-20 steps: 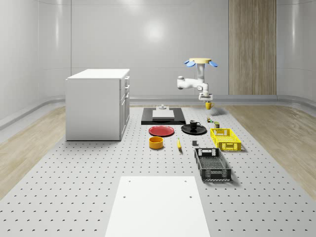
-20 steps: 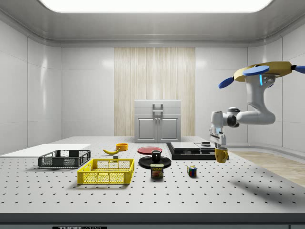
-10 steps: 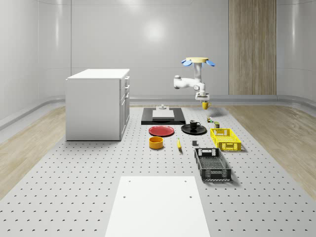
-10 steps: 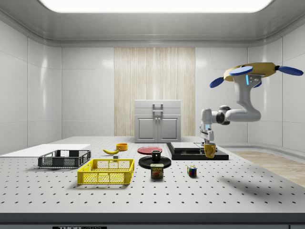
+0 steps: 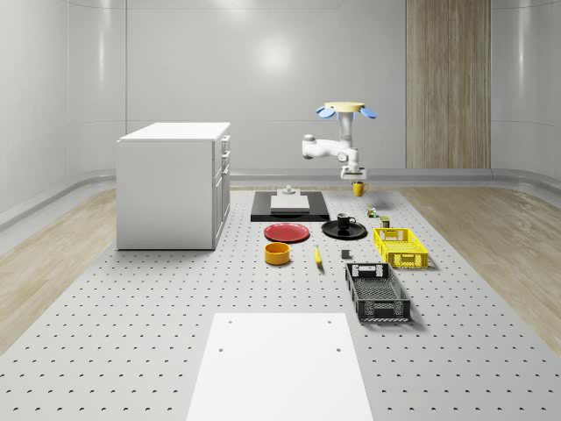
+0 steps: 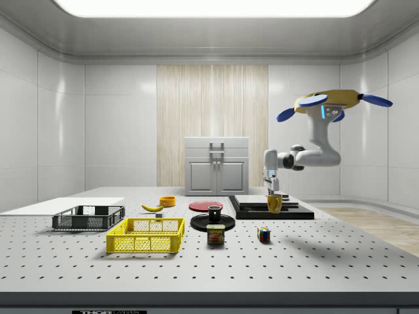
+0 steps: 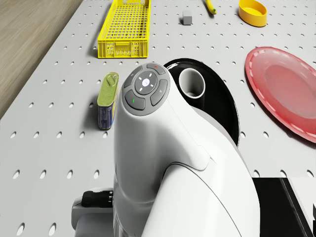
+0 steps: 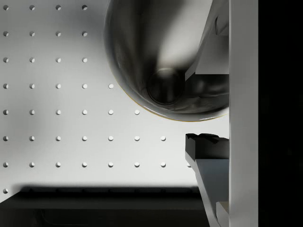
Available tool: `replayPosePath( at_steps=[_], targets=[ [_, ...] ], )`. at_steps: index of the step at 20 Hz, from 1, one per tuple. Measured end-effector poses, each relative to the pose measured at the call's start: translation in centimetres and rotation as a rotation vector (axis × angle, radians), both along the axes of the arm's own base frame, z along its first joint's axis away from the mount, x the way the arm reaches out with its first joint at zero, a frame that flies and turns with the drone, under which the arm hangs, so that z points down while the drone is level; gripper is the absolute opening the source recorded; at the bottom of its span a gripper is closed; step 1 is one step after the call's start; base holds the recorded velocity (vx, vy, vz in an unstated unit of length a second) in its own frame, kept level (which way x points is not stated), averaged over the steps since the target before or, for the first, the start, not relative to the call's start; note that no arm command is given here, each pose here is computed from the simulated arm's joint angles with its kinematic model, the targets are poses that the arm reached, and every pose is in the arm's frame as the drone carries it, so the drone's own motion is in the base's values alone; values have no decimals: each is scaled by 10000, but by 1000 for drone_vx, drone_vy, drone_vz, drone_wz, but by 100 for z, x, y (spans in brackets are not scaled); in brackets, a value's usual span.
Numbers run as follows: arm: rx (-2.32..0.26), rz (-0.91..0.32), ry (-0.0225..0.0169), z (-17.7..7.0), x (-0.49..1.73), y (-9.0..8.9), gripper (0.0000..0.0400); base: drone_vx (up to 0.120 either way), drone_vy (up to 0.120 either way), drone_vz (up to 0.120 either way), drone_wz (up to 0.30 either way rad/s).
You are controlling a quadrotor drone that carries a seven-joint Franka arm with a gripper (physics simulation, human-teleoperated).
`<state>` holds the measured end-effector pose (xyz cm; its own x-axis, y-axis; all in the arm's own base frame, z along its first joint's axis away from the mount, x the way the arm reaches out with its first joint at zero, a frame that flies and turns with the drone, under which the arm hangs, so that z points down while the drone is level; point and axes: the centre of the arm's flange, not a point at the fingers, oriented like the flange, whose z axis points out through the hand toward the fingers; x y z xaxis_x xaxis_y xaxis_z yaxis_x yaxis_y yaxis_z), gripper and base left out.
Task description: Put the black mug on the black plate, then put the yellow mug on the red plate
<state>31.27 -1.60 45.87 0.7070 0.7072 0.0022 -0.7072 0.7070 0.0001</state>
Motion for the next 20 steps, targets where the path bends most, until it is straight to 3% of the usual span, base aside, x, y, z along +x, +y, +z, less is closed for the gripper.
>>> replayPosePath(
  at_steps=[20],
  targets=[
    [0,0,0,0,0,0,110,120,-120,0,0]
  ],
)
